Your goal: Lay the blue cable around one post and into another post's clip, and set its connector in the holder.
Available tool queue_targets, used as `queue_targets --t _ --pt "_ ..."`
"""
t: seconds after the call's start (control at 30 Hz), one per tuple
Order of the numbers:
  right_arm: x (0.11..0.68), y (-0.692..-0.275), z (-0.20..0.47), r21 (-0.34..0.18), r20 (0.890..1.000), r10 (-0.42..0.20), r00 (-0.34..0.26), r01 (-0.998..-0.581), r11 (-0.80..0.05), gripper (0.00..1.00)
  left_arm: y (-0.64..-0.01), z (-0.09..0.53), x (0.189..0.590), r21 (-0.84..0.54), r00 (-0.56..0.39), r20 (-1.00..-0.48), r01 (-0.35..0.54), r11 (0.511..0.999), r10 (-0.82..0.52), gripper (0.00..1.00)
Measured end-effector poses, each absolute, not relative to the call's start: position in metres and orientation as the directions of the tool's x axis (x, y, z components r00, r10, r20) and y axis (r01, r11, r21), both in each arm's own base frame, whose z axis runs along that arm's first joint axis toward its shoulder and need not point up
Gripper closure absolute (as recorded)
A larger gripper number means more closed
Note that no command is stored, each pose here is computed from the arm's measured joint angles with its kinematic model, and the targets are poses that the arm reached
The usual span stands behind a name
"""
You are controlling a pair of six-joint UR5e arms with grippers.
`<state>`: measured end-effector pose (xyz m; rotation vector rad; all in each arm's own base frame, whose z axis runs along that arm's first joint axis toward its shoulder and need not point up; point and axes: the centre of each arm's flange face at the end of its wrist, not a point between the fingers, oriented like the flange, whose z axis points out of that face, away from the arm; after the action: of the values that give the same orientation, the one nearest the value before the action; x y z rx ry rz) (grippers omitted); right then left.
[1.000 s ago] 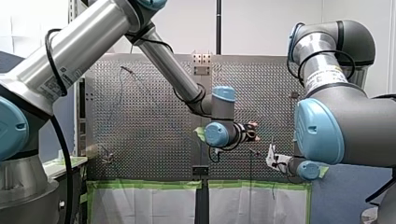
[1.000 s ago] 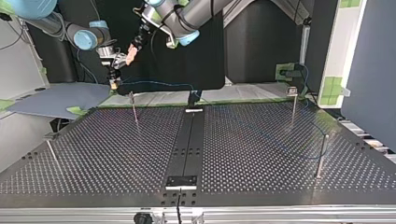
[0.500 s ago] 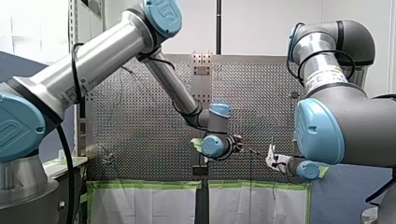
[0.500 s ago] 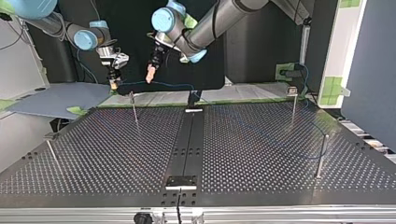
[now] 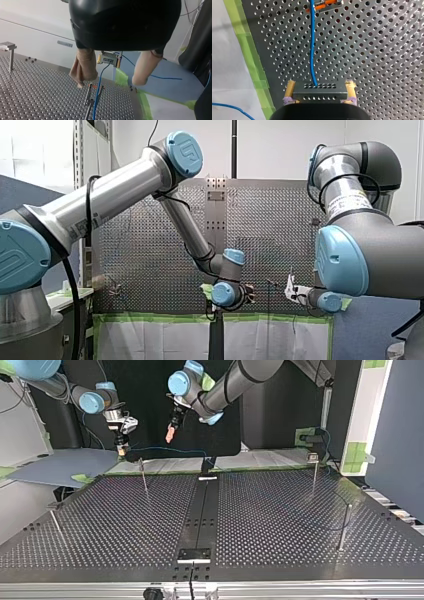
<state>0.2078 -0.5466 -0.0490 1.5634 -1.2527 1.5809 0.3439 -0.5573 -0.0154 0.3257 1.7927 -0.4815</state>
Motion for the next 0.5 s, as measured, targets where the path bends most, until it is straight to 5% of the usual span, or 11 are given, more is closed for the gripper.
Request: queue_targets --t 0.5 --pt "0.208 -0.547 -0.048 -0.214 0.968 -0.206 -0.141 -0.896 -0.389 1.00 -0.554 -0.011 0.357 -0.161 -0.237 -0.969 0.402 0.901 -0.067 0.00"
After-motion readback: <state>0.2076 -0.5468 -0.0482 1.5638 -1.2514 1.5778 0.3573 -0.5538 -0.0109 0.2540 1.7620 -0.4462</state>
